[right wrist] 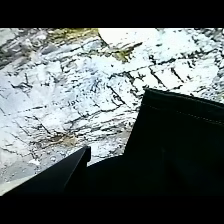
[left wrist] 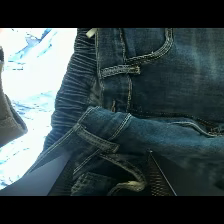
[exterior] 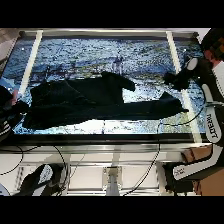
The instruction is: Fold the clothes and pants, and hang the long-sleeved shirts on hangers.
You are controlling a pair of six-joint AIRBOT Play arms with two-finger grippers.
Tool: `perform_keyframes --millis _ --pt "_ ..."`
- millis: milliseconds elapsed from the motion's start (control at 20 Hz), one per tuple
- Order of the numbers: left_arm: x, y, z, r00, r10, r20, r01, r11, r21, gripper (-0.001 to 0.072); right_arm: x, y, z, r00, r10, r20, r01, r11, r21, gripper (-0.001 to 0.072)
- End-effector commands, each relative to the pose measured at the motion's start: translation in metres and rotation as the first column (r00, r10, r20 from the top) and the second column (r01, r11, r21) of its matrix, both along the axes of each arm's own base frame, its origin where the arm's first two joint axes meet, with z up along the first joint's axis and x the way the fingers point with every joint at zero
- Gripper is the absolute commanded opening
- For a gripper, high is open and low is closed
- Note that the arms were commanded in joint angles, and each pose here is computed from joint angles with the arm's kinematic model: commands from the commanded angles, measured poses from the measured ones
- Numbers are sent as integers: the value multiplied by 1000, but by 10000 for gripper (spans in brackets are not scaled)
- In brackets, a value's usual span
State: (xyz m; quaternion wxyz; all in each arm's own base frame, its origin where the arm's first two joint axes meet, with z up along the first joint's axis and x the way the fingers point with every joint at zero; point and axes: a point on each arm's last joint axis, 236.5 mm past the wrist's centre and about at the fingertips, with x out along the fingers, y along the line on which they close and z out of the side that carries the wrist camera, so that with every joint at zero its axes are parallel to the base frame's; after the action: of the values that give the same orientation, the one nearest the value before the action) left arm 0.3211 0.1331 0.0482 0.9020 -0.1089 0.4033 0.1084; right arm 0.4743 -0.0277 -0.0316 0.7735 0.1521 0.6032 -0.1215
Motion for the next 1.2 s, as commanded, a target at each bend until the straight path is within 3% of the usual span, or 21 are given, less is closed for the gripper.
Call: perform_keyframes --millis 0,150,400,1000,1100,1150 --pt "1 -2 1 1000 3 8 -2 1000 -12 508 -2 9 -23 998 -33 -52 29 996 -84 502" --pt "1 -2 1 1000 3 8 -3 1000 -13 507 -13 6 -36 988 -112 -108 102 990 -93 487" --pt "2 -1 1 1000 4 11 -4 1000 -11 507 -41 -3 -52 963 -120 -242 84 984 -154 485" --pt "2 -1 1 1000 4 11 -4 1000 -11 502 -52 -1 -65 944 -126 -305 82 985 -153 485" --pt "2 -1 1 1000 4 11 -4 1000 -11 501 -54 -1 -65 942 -127 -312 82 985 -153 456" --pt "2 -1 1 1000 4 11 -4 1000 -11 501 -56 -1 -64 938 -128 -321 82 985 -155 358"
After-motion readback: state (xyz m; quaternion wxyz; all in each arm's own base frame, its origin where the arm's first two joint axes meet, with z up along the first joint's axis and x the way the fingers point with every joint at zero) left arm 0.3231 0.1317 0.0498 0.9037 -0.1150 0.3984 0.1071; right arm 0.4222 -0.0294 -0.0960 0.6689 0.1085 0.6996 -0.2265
